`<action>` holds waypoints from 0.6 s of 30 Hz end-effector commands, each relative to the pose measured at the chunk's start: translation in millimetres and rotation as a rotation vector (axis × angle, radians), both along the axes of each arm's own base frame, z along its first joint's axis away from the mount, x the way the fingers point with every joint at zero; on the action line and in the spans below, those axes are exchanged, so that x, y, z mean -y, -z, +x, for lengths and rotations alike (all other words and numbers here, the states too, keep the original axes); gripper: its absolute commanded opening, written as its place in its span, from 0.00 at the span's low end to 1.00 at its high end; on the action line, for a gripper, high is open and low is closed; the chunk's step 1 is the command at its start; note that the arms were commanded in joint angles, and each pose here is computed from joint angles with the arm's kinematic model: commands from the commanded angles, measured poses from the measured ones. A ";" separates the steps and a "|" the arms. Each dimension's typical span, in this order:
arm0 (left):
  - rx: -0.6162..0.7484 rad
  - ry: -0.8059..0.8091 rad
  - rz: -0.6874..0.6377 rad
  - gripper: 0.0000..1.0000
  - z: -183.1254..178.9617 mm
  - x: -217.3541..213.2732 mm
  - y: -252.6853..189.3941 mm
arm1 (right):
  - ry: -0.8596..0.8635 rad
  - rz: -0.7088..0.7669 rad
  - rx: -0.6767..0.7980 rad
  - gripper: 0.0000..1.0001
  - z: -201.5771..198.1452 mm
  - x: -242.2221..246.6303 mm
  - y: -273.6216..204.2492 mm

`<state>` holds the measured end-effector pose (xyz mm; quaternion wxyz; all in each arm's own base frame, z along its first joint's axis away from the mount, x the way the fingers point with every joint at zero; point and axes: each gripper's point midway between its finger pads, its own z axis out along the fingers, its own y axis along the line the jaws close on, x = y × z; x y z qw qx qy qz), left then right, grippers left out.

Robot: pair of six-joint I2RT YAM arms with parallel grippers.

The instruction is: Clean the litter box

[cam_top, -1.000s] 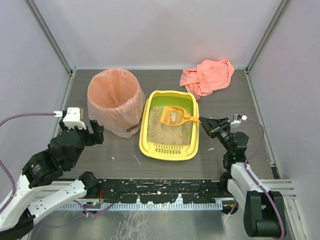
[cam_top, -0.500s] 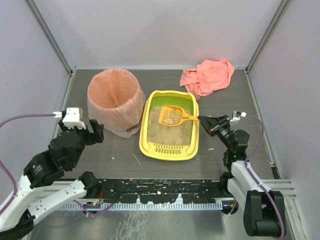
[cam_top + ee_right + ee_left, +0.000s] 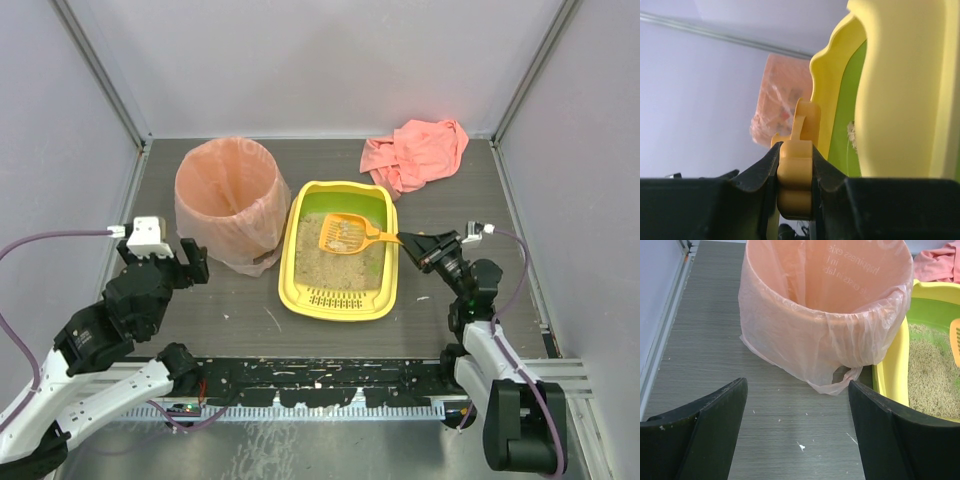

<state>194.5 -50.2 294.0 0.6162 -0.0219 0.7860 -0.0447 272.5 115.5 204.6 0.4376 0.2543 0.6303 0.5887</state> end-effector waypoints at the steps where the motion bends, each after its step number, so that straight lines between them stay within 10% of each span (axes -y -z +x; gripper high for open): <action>1: 0.043 -0.034 -0.021 0.84 9.9 3.1 -10.2 | 0.100 0.016 0.023 0.01 7.6 23.3 -10.0; 18: 0.031 -0.047 0.021 0.87 16.3 6.0 -5.5 | -0.053 -0.030 0.102 0.01 8.9 -2.0 -35.7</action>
